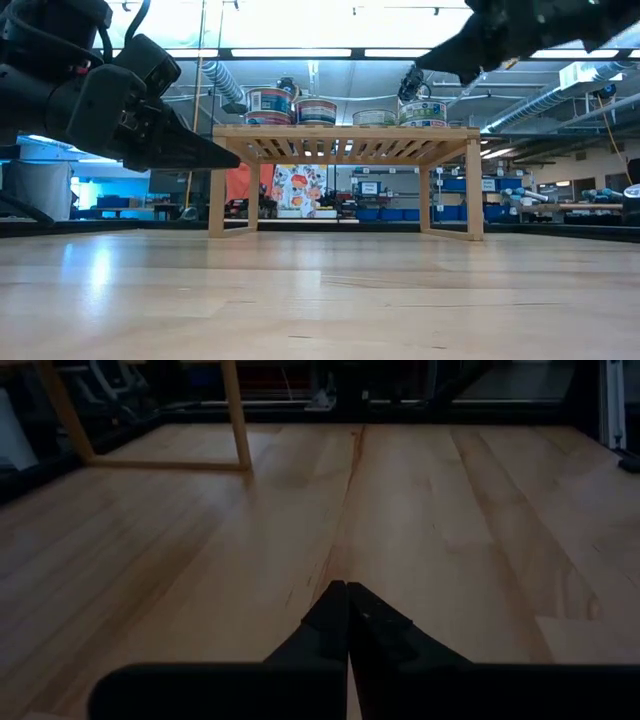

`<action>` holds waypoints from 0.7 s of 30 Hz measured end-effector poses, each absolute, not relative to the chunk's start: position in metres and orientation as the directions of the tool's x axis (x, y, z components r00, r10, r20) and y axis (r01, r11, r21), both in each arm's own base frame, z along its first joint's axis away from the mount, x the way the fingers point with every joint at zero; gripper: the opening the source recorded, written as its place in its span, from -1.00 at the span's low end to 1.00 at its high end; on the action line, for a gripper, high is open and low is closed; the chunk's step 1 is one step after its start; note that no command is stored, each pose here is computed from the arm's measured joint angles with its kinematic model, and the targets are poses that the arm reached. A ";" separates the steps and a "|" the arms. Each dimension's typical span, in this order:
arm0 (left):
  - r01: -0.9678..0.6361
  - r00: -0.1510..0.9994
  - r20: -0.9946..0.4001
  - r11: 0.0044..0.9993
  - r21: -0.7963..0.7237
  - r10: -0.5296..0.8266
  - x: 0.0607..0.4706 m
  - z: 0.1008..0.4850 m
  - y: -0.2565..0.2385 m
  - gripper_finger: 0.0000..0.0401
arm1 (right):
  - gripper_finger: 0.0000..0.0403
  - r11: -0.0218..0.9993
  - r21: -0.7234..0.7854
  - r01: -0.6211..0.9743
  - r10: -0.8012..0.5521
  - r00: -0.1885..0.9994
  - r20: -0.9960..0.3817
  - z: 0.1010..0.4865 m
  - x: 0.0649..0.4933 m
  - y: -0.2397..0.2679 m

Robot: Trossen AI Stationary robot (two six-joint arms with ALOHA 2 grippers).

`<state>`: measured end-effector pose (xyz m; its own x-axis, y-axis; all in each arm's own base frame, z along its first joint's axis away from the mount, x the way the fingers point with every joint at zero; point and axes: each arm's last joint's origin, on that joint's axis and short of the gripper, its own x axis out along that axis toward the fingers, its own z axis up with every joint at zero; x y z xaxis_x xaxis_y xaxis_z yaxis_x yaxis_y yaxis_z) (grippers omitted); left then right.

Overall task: Stack canned seafood by type on shelf
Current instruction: Return to Home Position

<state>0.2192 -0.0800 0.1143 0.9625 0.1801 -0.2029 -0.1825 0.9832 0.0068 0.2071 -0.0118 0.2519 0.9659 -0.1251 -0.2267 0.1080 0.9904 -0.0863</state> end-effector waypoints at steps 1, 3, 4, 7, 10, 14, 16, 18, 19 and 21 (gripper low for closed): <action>-0.183 0.962 -0.203 0.983 0.007 0.180 0.219 0.114 -0.080 -0.98 | -0.96 0.990 -0.082 0.111 -0.127 0.968 -0.218 0.248 0.203 -0.012; -0.183 0.962 -0.203 0.983 0.006 0.180 0.219 0.114 -0.080 -0.98 | -0.96 0.990 -0.080 0.114 -0.128 0.970 -0.206 0.241 0.195 -0.011; -0.183 0.962 -0.203 0.983 0.006 0.180 0.219 0.114 -0.080 -0.98 | -0.96 0.990 -0.087 0.113 -0.128 0.971 -0.201 0.238 0.191 -0.011; -0.183 0.962 -0.203 0.983 0.006 0.180 0.219 0.114 -0.080 -0.98 | -0.96 0.989 -0.091 0.114 -0.129 0.977 -0.172 0.229 0.181 -0.011; -0.183 0.963 -0.202 0.983 0.005 0.180 0.219 0.114 -0.080 -0.98 | -0.96 0.989 -0.089 0.116 -0.129 0.979 -0.156 0.223 0.172 -0.010; -0.180 0.965 -0.190 0.984 0.012 0.179 0.220 0.116 -0.080 -0.98 | -0.96 0.989 -0.090 0.119 -0.130 0.983 -0.132 0.219 0.163 -0.010; -0.179 0.966 -0.189 0.984 0.018 0.179 0.220 0.116 -0.080 -0.98 | -0.96 0.988 -0.090 0.123 -0.134 0.983 -0.128 0.214 0.157 -0.010; -0.179 0.965 -0.189 0.984 0.019 0.179 0.220 0.116 -0.080 -0.98 | -0.96 0.988 -0.089 0.125 -0.136 0.983 -0.122 0.207 0.152 -0.010; -0.179 0.965 -0.190 0.984 0.019 0.179 0.220 0.116 -0.080 -0.98 | -0.96 0.988 -0.083 0.127 -0.136 0.984 -0.118 0.203 0.149 -0.010; -0.179 0.965 -0.190 0.984 0.020 0.179 0.220 0.116 -0.080 -0.98 | -0.96 0.989 -0.066 0.133 -0.139 0.986 -0.095 0.195 0.143 -0.011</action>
<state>0.2196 -0.0802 0.1157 0.9654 0.1790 -0.1899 -0.1785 0.9837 0.0198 0.1427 -0.0105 0.1947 0.9857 -0.1391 -0.0948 0.1332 0.9889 -0.0658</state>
